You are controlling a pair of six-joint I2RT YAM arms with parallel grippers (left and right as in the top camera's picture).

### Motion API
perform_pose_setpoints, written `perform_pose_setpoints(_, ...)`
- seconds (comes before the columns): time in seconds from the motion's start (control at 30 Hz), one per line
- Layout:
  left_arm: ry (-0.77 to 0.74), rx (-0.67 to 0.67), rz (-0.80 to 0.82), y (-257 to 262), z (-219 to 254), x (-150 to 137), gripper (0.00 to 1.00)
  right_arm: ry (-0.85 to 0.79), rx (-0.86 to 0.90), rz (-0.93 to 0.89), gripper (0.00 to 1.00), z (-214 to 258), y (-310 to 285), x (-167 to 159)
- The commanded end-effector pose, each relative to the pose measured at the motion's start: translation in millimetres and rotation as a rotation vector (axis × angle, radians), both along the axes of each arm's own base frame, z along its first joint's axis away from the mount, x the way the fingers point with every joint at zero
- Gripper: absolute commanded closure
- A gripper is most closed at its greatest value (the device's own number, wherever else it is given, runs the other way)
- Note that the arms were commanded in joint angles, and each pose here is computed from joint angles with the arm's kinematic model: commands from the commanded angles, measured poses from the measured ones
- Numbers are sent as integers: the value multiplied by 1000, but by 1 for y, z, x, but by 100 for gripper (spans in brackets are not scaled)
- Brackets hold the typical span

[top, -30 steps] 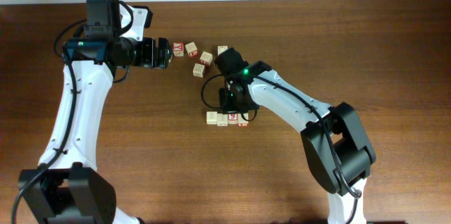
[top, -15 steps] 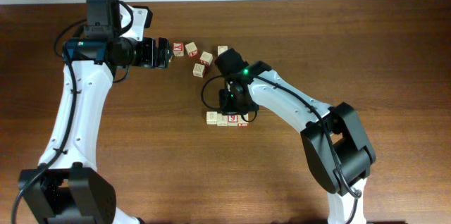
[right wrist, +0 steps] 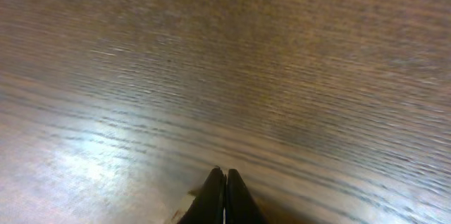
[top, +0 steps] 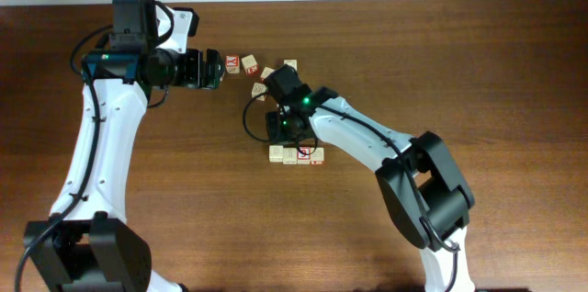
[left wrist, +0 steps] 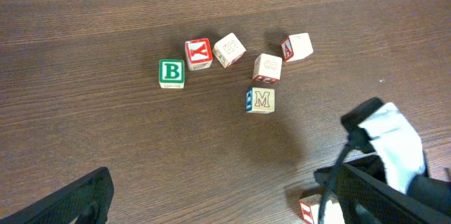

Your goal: Rotate 4 blocks

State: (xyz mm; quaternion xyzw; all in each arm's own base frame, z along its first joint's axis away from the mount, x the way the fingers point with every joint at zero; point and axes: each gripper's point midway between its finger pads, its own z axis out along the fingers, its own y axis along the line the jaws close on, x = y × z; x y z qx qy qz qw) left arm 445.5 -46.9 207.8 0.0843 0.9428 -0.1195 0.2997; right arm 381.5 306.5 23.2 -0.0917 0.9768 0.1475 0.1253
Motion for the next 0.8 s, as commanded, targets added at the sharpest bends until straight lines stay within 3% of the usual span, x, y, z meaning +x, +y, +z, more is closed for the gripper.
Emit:
perform_pose_setpoints(0.0, -12, -3, 4, 0, 5, 3, 1, -12, 22, -4, 96, 2, 8, 4)
perform_pose_setpoints(0.33, -11, -3, 4, 0, 5, 3, 1, 67, 65, 54, 96, 1, 22, -19)
perform_pose_setpoints(0.77, -11, -3, 4, 0, 5, 3, 1, 88, 50, 53, 96, -1, 19, -24)
